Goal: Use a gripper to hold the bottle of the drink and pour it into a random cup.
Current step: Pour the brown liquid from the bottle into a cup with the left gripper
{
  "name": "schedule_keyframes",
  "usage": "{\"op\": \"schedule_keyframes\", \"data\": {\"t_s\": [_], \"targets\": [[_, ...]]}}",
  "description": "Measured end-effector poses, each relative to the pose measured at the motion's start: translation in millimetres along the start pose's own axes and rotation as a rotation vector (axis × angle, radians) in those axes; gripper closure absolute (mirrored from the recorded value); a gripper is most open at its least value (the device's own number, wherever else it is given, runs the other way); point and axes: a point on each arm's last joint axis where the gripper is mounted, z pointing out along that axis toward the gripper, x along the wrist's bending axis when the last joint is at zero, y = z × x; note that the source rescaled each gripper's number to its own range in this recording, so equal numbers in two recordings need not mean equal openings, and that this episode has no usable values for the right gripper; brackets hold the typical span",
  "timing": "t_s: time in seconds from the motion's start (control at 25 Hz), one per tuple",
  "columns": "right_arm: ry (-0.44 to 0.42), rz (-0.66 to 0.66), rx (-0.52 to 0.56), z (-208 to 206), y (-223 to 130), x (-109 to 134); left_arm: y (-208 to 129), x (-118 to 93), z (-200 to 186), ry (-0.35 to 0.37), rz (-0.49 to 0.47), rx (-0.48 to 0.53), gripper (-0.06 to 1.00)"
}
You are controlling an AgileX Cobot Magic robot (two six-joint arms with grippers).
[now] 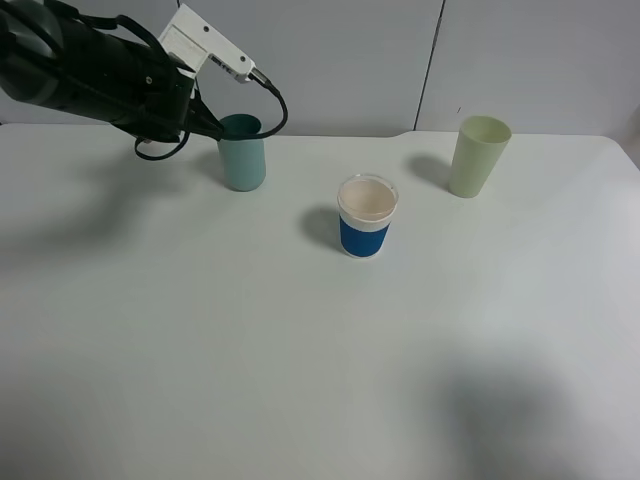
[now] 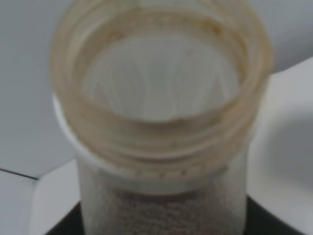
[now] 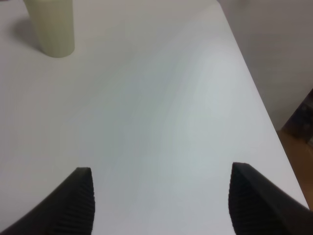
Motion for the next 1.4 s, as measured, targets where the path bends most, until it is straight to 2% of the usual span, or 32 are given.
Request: {"op": "schedule_keyframes", "data": {"t_s": [0.12, 0.28, 0.44, 0.72, 1.2, 1.4], "targets": [[0.0, 0.0, 0.0, 0.0, 0.0, 0.0, 0.1, -8.4, 4.3, -0.001, 0.093, 0.001, 0.94], [0.0, 0.0, 0.0, 0.0, 0.0, 0.0, -3.5, -15.4, 10.6, 0.004, 0.157, 0.016, 0.94], [0.0, 0.0, 0.0, 0.0, 0.0, 0.0, -6.2, -19.2, 14.4, 0.008, 0.174, 0.03, 0.94], [0.0, 0.0, 0.0, 0.0, 0.0, 0.0, 2.6, -18.9, 21.2, 0.059, 0.186, 0.035, 0.94], [0.0, 0.0, 0.0, 0.0, 0.0, 0.0, 13.8, -42.6, 32.8, 0.103, 0.337, 0.028, 0.94], [0.0, 0.0, 0.0, 0.0, 0.0, 0.0, 15.6, -40.9, 32.4, 0.131, 0.395, 0.016, 0.94]]}}
